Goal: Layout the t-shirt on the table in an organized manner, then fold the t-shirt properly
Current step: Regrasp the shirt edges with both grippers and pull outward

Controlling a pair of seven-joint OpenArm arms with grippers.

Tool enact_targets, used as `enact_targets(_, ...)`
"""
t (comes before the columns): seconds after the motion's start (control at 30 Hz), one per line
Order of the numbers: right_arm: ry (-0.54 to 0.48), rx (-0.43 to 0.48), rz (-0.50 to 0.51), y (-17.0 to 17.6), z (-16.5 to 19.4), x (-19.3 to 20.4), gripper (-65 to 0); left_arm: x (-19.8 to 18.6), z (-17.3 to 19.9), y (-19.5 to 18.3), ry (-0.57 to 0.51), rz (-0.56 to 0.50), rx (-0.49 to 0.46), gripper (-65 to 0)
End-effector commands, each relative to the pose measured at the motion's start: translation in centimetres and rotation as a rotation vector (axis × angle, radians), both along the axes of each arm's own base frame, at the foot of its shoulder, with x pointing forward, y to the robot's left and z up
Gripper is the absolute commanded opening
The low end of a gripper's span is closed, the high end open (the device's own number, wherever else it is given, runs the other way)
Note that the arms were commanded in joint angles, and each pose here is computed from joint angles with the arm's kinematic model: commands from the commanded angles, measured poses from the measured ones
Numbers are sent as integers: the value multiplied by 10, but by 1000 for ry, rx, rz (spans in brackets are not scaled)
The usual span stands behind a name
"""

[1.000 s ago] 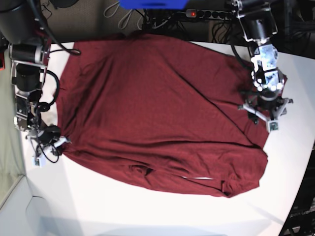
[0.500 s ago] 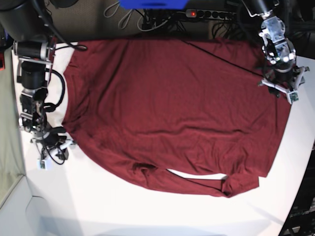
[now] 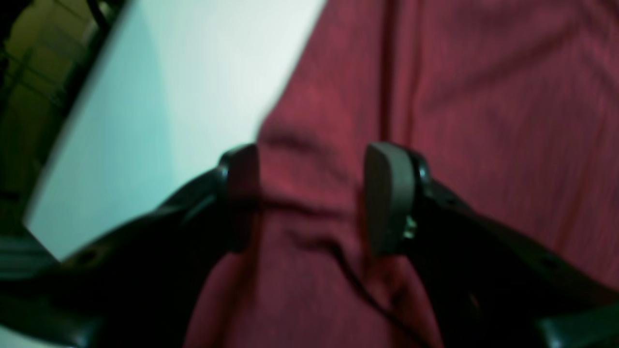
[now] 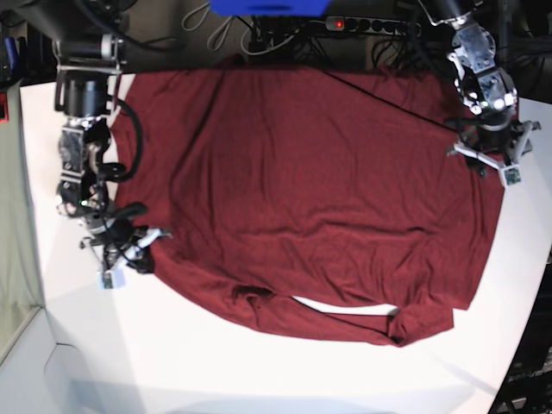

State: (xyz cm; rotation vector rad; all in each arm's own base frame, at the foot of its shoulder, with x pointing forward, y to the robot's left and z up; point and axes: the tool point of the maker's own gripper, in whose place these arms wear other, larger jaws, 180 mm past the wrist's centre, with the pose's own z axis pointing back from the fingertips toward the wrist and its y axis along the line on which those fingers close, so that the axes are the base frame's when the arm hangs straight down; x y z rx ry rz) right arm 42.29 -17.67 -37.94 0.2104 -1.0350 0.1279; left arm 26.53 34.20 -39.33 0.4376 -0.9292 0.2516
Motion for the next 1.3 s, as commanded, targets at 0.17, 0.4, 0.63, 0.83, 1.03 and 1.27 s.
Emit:
enact_targets(0.17,16,23,-6,1,-9,0,-635,10,32,8,-49,4,48,-312)
enact_targets(0.4,46,24,-44,-21,-25,6,-635,31,58,10,-108,9,58,-312)
enact_targets(0.63,57,45,-122,-58,-34,24,-633,59,70,8,-164,9,35,-312)
enact_targets(0.83,48,72,-154,-68,-28,51,-632,84,65,5,-174,15,-16,-312)
enact_targets(1.03,-27,1,-57,-47,-2,79,-632,113,77,-7,-220,-7,-45,-312)
enact_targets(1.27,-80,-21,-67,-62,37,103,-635,146,94,-33,-243,-111,-23,-312)
